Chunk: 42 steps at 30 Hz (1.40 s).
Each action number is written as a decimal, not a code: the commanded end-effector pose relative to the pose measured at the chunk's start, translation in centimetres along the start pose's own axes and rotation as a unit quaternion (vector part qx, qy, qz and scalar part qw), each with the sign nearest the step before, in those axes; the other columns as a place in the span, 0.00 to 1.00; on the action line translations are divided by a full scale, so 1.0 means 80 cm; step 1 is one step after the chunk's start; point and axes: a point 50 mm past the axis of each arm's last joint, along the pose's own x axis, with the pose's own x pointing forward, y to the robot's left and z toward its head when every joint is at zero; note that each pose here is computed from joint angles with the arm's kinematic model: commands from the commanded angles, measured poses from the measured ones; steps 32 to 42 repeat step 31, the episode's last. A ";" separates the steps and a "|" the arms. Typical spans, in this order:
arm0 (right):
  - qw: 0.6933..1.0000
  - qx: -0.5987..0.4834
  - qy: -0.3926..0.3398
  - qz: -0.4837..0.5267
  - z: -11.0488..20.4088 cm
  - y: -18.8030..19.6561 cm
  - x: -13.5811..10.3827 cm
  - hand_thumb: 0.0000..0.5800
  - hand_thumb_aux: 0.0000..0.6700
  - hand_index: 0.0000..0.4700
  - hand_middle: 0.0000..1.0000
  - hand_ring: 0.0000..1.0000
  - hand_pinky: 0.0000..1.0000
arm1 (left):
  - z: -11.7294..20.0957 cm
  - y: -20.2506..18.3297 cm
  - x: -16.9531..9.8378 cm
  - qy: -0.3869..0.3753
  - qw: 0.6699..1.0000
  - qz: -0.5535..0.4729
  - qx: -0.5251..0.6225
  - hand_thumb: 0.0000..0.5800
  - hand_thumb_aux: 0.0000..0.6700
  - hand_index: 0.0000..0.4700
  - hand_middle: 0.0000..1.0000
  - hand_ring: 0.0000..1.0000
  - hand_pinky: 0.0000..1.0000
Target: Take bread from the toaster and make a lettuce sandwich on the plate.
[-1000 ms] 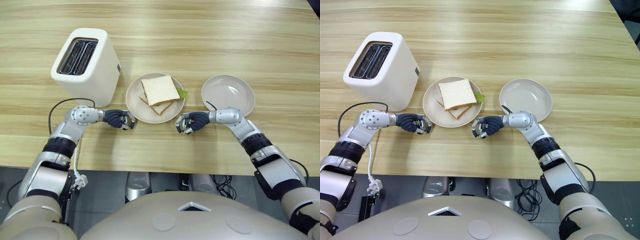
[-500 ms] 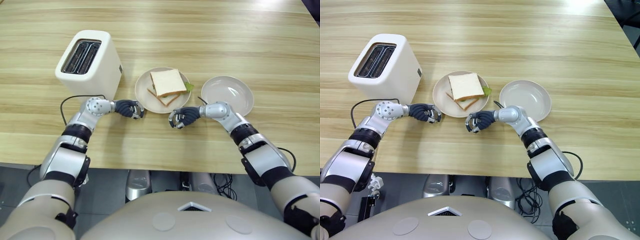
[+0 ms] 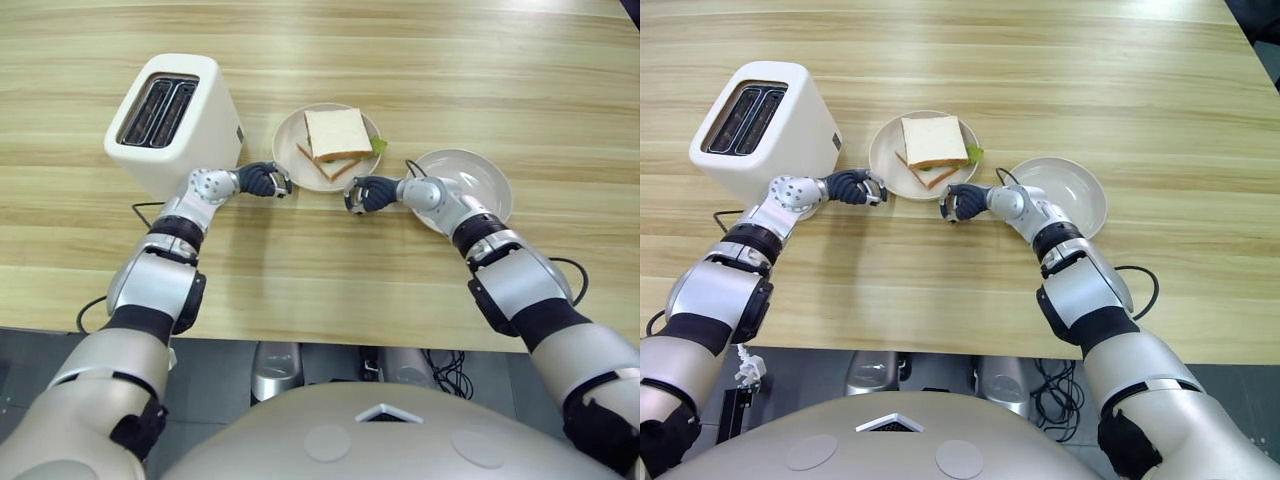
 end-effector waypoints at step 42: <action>0.986 0.090 -0.143 -0.009 0.021 -0.017 -0.014 1.00 1.00 0.98 1.00 1.00 1.00 | 0.051 0.017 -0.002 -0.141 0.988 0.052 0.024 1.00 0.96 0.94 1.00 1.00 1.00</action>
